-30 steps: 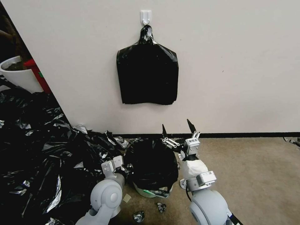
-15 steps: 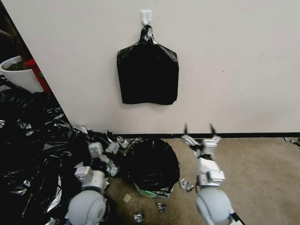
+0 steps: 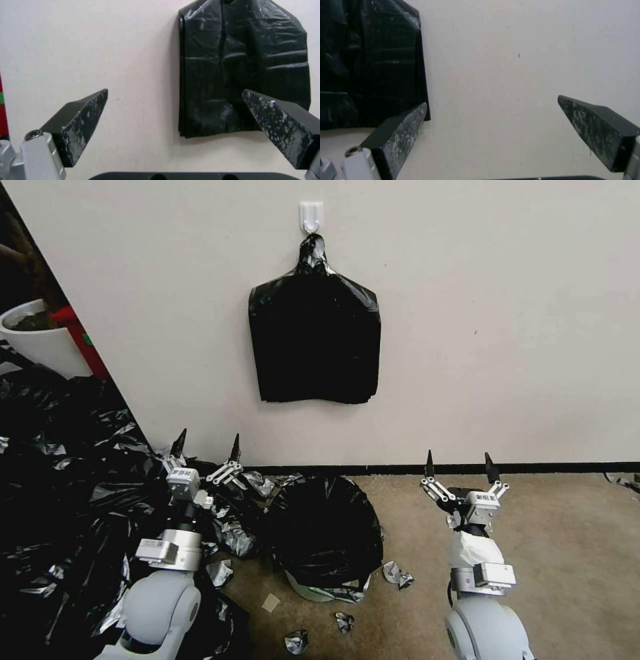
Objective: Place a trash bag onto the trash bin.
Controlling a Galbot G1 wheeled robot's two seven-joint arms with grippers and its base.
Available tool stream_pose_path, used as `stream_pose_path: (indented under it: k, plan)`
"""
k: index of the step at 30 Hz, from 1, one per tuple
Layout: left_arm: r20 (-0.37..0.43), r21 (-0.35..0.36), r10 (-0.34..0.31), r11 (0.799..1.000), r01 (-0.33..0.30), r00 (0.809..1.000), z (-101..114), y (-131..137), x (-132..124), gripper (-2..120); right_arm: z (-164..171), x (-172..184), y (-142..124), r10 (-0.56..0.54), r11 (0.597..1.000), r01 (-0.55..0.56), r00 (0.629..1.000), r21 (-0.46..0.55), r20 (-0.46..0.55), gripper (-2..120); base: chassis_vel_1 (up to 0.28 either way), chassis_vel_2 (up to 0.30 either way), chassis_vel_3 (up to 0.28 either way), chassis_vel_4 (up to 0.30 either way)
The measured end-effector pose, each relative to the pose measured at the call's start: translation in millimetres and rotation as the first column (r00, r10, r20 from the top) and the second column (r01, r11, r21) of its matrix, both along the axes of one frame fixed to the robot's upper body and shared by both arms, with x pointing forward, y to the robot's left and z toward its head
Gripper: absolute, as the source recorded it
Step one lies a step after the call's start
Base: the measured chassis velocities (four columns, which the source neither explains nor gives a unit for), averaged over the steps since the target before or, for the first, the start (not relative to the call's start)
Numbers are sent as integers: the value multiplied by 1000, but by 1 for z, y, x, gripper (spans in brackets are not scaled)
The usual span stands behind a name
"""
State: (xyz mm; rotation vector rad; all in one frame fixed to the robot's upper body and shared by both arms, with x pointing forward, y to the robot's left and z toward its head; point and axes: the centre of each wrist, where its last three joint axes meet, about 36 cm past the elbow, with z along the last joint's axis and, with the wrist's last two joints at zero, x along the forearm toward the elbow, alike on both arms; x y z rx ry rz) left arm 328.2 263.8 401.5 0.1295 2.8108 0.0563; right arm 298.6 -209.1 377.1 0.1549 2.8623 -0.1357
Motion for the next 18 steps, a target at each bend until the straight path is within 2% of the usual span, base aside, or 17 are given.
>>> stream_pose_path:
  k: [18]
  plan:
    - [-7, -10, 6, 1000, -6, 1000, 0, -1, 0, 100, 1, 0, 1, 4, 1000, -4, 1000, 2, 0, 100, 0, 0, 0, 0]
